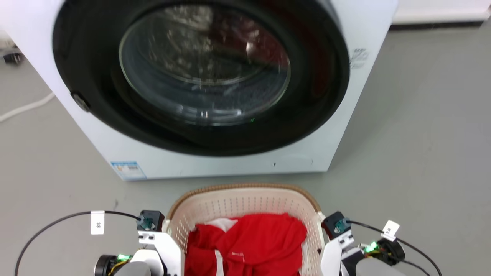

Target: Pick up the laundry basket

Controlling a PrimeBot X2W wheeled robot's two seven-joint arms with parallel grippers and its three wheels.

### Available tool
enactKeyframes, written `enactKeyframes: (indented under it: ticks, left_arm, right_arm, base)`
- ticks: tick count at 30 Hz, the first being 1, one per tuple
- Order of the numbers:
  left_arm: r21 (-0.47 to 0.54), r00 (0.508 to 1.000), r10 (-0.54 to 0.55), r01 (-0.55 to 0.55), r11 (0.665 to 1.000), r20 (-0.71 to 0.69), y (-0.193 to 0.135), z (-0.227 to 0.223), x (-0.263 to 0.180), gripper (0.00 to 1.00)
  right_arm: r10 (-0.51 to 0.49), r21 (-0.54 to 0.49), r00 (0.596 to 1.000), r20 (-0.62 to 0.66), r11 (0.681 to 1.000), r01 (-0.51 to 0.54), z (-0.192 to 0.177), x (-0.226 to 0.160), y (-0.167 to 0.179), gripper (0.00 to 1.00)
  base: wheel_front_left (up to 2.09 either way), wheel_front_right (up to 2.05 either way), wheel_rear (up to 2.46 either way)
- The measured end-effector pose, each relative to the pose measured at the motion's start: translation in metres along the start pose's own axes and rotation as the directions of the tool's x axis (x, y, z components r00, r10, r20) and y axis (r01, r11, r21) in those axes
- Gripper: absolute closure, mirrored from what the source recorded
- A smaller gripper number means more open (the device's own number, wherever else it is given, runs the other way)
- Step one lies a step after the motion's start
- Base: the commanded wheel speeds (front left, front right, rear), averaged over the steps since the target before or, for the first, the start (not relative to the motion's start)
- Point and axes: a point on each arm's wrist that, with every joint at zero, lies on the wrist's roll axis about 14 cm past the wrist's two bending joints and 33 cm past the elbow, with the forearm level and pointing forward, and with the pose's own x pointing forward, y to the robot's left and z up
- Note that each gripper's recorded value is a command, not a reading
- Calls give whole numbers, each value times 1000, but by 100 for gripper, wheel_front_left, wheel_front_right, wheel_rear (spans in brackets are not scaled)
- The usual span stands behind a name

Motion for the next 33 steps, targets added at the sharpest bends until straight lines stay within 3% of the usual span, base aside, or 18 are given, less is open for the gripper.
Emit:
enactKeyframes:
  ticks: [15, 33]
  left_arm:
    - [25, 998, -38, 37, 999, 41, -16, 13, -31, 100]
    - [8, 998, -65, 65, 998, 11, -23, 4, -39, 100]
  right_arm:
    - [-53, -7, 998, 40, 999, 53, 4, -32, 0, 100]
    - [-68, -12, 997, 24, 998, 68, -1, -39, -3, 100]
  base:
    - [0, 0, 0]
    - [0, 0, 0]
